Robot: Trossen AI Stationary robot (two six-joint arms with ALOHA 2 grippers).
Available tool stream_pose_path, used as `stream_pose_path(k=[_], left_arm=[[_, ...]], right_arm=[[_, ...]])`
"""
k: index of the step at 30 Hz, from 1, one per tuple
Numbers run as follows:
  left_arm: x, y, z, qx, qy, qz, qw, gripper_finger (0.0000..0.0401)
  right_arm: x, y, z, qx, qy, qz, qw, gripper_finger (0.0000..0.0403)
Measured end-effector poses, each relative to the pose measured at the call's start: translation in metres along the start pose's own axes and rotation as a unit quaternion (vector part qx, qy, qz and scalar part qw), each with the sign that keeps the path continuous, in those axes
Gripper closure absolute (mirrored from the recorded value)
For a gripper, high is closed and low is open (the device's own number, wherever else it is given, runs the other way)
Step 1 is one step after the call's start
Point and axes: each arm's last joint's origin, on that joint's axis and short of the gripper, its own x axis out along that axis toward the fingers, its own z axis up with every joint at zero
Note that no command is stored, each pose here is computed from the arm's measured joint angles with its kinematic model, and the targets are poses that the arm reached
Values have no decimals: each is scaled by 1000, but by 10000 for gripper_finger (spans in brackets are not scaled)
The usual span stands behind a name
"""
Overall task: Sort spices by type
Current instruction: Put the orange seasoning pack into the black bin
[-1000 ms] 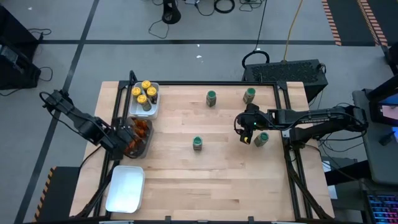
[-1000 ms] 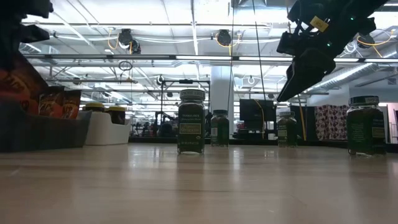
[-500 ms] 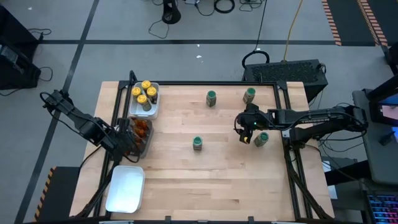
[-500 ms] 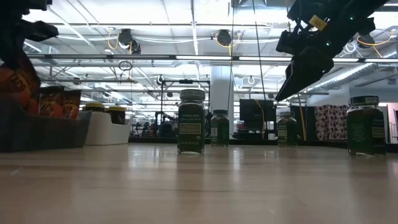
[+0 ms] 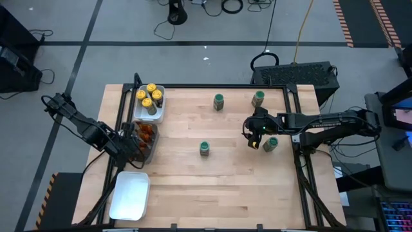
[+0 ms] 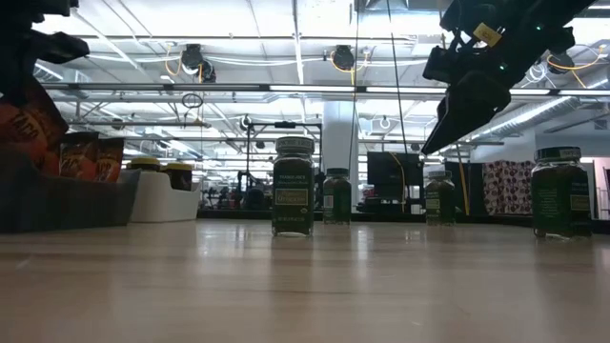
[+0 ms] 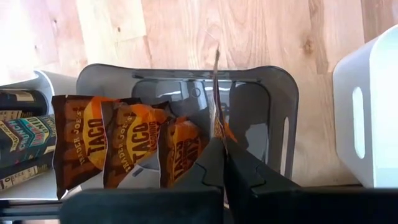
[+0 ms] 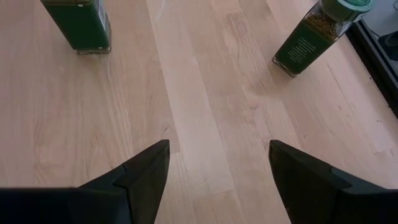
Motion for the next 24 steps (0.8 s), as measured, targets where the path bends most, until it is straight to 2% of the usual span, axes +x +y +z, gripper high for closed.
stream_pose_path(k=[8, 14, 24], left_arm=[[0, 0, 0, -3, -2, 4, 1000, 391], [0, 2, 1, -4, -14, 31, 999, 390], [1, 1, 2, -4, -9, 35, 999, 388]], right_arm=[[0, 0, 0, 0, 0, 0, 1000, 145], [0, 0, 0, 0, 0, 0, 1000, 145], [0, 0, 0, -2, 1, 0, 1000, 145]])
